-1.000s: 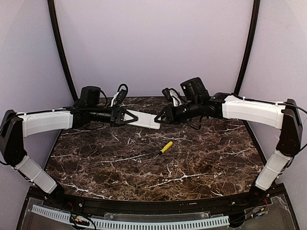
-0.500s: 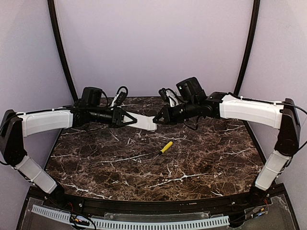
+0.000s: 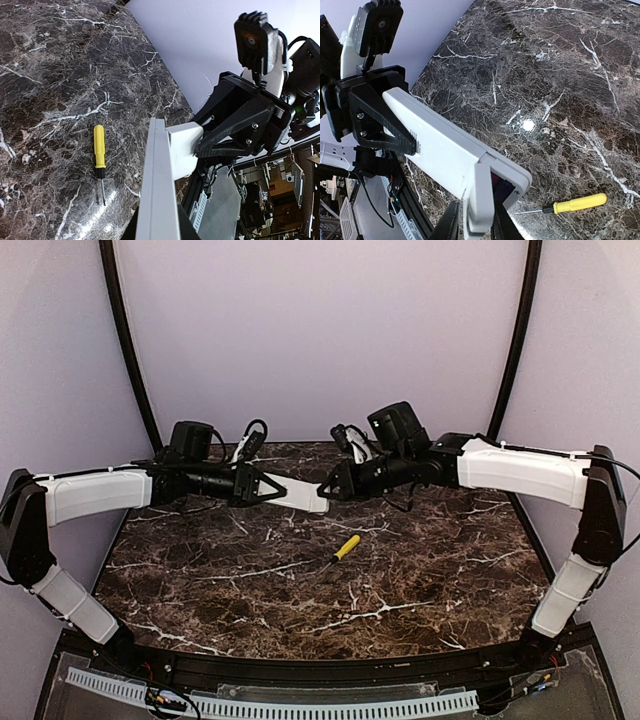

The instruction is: Unload the batteries from the remote control

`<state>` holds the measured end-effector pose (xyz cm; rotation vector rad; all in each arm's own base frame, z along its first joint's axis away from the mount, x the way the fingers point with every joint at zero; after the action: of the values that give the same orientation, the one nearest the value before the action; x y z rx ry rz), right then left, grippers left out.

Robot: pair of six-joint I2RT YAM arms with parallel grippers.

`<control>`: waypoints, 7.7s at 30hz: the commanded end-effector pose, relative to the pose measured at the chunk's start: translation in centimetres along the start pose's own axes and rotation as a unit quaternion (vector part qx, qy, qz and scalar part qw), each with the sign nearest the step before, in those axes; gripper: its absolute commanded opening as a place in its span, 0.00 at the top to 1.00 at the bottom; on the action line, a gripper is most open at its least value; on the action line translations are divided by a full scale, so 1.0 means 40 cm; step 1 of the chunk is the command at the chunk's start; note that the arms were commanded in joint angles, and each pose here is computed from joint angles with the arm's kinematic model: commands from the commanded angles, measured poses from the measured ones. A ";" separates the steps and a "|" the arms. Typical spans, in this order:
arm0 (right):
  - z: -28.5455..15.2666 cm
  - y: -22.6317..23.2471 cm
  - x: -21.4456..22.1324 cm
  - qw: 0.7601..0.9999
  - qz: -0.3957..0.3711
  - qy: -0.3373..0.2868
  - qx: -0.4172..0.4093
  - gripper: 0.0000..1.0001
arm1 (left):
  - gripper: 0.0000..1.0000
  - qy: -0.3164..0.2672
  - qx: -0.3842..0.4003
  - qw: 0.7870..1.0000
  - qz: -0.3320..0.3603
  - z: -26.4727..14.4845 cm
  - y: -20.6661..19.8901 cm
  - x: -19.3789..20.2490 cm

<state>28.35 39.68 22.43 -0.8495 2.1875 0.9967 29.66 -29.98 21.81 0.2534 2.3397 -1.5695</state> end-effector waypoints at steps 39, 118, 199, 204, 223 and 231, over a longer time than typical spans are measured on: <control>-0.080 0.004 0.000 1.000 -0.017 -0.015 0.013 1.00 | 1.00 -0.006 0.038 0.998 0.044 -0.022 -0.085 -0.014; -0.176 -0.317 0.240 0.972 -0.012 0.115 0.203 0.27 | 1.00 -0.001 0.023 0.998 0.064 -0.021 -0.077 -0.010; -0.229 0.128 0.060 0.956 -0.126 -0.133 -0.227 1.00 | 0.03 -0.081 0.012 0.924 0.374 -0.142 -0.195 0.067; -0.247 0.155 0.086 0.944 -0.167 -0.118 -0.258 1.00 | 0.05 -0.065 0.062 0.913 0.397 -0.150 -0.240 0.099; -0.267 0.192 0.049 0.914 -0.254 -0.142 -0.283 1.00 | 0.22 0.040 0.184 0.943 0.274 -0.016 -0.295 0.153; -0.257 0.196 0.049 0.914 -0.247 -0.132 -0.296 1.00 | 0.30 0.059 0.163 0.948 0.265 0.023 -0.271 0.163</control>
<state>18.78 34.41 27.80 -1.3413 1.4355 1.4098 20.42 -34.60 29.05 0.9708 1.8235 -1.6690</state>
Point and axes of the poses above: each gripper's point midway between its finger pads, its own z axis out along the fingers, its own y axis along the line the jaws close on, x = y × z, the point moved 1 cm from there along -z, back along the fingers, and after that the axes turned 13 degrees about -z, right-handed, at the moved point
